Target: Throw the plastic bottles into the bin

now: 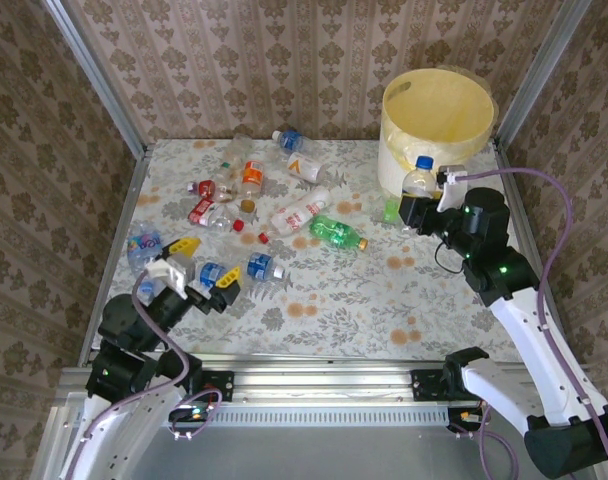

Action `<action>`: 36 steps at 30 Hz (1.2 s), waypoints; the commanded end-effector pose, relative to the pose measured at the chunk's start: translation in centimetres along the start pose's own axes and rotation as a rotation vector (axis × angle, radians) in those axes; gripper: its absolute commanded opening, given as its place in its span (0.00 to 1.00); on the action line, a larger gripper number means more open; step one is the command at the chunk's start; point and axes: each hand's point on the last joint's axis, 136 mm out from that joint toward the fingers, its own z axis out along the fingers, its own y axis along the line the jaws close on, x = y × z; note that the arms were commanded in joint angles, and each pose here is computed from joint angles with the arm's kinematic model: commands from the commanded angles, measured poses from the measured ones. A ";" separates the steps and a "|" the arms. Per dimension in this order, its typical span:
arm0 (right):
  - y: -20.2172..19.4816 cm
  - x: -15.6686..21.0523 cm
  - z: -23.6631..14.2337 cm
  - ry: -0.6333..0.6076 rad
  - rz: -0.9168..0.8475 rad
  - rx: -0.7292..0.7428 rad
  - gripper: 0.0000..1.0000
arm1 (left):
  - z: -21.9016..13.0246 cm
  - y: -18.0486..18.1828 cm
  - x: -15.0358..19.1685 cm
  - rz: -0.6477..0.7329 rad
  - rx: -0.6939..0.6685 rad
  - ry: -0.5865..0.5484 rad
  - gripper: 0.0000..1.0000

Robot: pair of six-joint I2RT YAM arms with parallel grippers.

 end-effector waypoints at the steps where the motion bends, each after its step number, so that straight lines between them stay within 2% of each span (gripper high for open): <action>1: 1.5 -3.0 -1.5 -0.153 -0.019 -0.062 0.44 | -0.8 -0.8 -2.2 0.011 0.040 -0.117 1.00; 11: 1.8 -5.6 -4.4 -0.330 -0.061 -0.053 0.44 | -1.6 -1.3 -2.4 -0.001 0.057 -0.127 1.00; 15: 1.4 -6.3 -5.3 -0.395 -0.036 -0.037 0.44 | -1.9 -1.1 -2.0 -0.029 0.039 -0.096 1.00; 21: 1.6 -6.7 -4.7 -0.396 -0.006 -0.053 0.44 | -2.6 -0.9 -0.5 -0.101 0.018 -0.050 1.00; 29: 1.9 -7.6 -4.9 -0.382 -0.048 -0.041 0.43 | -2.0 -0.1 -0.1 -0.103 -0.020 -0.062 1.00; 32: 2.0 -8.4 -5.6 -0.416 -0.076 -0.031 0.43 | -1.8 -0.3 0.1 -0.105 -0.005 -0.055 1.00; 36: 1.8 -10.6 -7.9 -0.540 -0.115 0.012 0.42 | -1.7 -0.5 0.2 -0.105 0.007 -0.050 1.00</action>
